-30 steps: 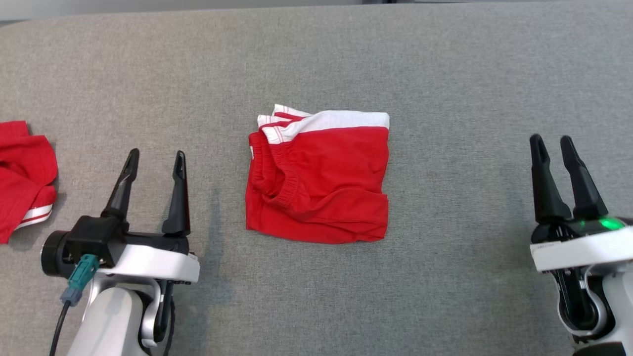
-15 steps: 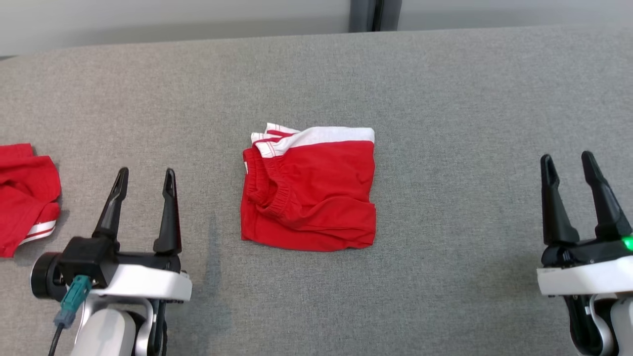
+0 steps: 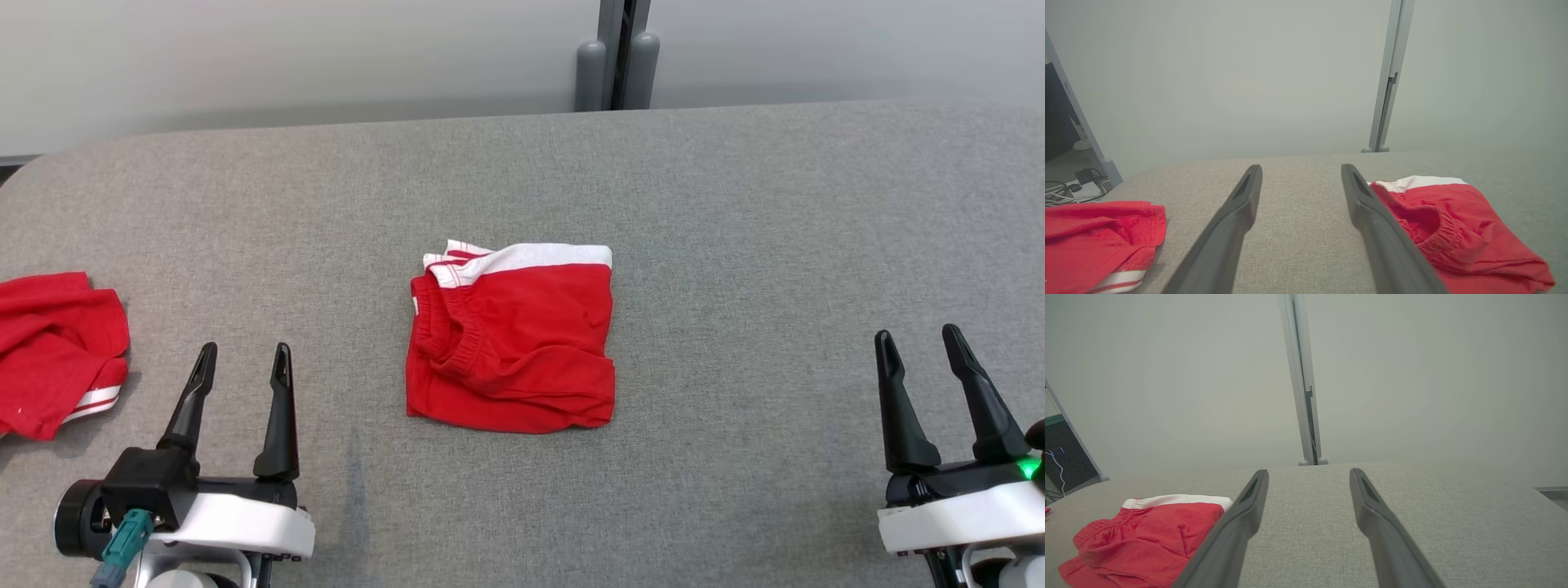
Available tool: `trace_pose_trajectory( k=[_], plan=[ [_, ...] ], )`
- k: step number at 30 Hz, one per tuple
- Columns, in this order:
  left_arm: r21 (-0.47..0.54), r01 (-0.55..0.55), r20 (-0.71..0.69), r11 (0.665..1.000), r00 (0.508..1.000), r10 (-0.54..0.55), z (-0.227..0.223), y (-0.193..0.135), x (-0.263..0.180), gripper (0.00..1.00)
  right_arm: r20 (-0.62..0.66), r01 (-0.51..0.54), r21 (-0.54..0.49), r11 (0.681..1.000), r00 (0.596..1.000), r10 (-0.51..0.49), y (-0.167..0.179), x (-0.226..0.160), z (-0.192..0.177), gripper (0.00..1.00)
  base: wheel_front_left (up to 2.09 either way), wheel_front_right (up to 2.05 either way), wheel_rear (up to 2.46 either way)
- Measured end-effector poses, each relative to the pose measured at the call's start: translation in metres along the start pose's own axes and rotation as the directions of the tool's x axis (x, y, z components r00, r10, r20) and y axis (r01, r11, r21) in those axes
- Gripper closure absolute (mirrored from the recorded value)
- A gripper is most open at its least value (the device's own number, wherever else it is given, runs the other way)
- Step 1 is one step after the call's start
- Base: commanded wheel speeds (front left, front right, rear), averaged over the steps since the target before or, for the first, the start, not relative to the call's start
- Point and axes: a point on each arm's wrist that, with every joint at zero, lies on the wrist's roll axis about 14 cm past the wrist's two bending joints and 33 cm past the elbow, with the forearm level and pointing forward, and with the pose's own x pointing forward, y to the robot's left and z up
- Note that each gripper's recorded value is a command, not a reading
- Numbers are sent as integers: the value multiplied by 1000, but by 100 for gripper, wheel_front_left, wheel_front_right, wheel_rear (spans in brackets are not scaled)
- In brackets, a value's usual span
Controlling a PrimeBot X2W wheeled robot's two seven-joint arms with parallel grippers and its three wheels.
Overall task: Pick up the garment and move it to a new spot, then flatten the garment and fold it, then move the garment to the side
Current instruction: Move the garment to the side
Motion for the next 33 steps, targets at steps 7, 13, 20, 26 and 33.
trace_pose_trajectory(
  k=[7,13,20,26,33],
  plan=[
    [-3,13,-6,1000,1000,-13,2,-4,-9,0,-13,6,-9,1000,1000,-7,1,-11,1,0,0,0,0],
    [-5,23,-21,1000,1000,-23,1,-7,-18,0,-23,20,-8,1000,1000,-20,0,-22,1,0,0,0,0],
    [-4,15,-18,1000,1000,-15,3,-5,-23,0,-32,29,-11,1000,999,-29,0,-28,2,0,0,0,0],
    [-7,11,-26,1000,1000,-11,1,-4,-26,0,-39,29,-20,999,999,-30,0,-31,2,0,0,0,0],
    [-7,3,-36,1000,999,-3,-2,-2,-30,0,-44,35,-29,999,998,-37,-3,-33,2,0,0,0,0]
  ],
)
